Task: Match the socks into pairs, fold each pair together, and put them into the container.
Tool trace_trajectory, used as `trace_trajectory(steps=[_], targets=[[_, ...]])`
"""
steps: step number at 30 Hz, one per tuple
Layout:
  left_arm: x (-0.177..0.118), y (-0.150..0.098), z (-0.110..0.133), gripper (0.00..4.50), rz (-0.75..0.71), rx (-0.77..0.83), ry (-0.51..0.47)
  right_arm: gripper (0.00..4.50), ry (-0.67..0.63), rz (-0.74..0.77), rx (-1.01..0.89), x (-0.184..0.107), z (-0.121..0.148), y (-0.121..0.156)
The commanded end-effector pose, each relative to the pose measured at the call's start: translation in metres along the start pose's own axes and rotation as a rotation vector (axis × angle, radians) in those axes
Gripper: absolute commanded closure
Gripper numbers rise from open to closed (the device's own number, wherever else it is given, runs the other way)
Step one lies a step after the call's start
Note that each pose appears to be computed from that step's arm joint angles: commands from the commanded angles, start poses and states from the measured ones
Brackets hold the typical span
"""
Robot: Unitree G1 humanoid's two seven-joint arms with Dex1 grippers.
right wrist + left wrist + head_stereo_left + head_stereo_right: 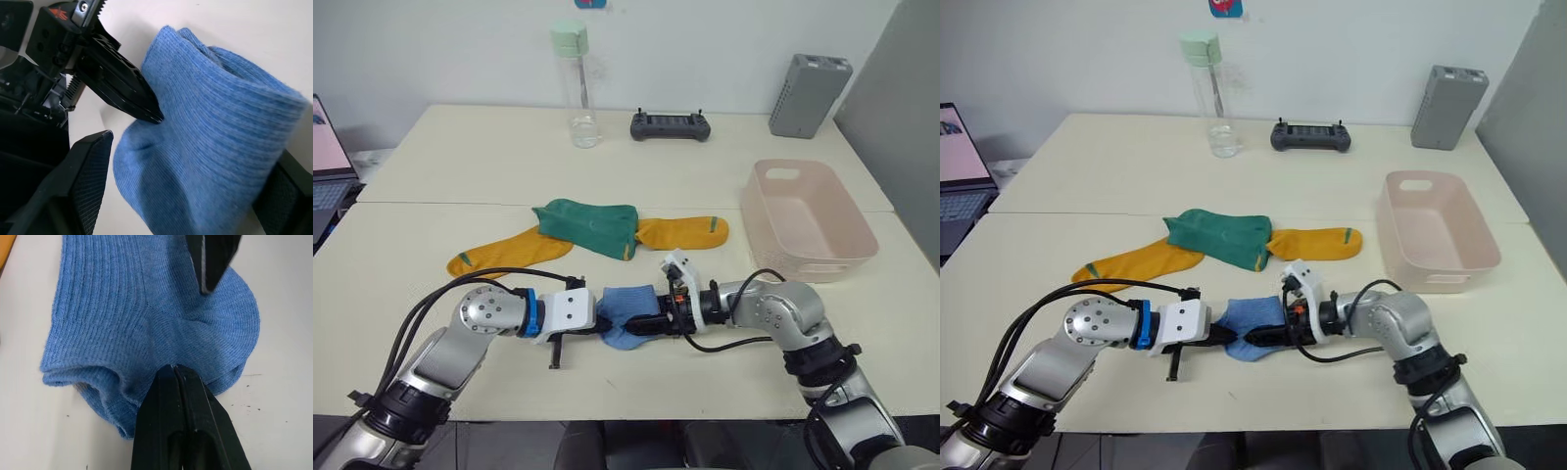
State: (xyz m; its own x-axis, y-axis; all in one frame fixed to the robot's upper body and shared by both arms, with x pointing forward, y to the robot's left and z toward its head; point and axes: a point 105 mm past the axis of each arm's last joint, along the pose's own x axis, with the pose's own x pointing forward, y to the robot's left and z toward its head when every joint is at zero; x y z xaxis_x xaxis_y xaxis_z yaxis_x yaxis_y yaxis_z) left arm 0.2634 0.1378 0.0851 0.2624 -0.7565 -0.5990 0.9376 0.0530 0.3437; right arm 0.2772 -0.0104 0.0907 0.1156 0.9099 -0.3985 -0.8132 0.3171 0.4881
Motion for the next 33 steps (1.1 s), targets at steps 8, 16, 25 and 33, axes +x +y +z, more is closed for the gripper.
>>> trace_trajectory(steps=[8, 16, 25, 33], targets=[[-0.007, 0.007, 0.015, 4.50, 0.062, -0.129, -0.128, 3.99, -0.065, 0.000, -0.041, -0.011, 0.013, 0.000], [-0.032, 0.048, 0.096, 2.47, 0.078, -0.296, -0.487, 4.50, -0.261, -0.150, -0.237, -0.100, 0.079, 0.006], [-0.014, 0.093, 0.196, 0.02, 0.155, -0.164, -0.719, 4.50, -0.242, -0.807, -0.620, -0.254, 0.144, -0.032], [0.034, 0.106, 0.253, 0.02, 0.194, -0.058, -0.795, 4.50, 0.256, -1.152, -1.141, -0.298, 0.138, -0.091]])
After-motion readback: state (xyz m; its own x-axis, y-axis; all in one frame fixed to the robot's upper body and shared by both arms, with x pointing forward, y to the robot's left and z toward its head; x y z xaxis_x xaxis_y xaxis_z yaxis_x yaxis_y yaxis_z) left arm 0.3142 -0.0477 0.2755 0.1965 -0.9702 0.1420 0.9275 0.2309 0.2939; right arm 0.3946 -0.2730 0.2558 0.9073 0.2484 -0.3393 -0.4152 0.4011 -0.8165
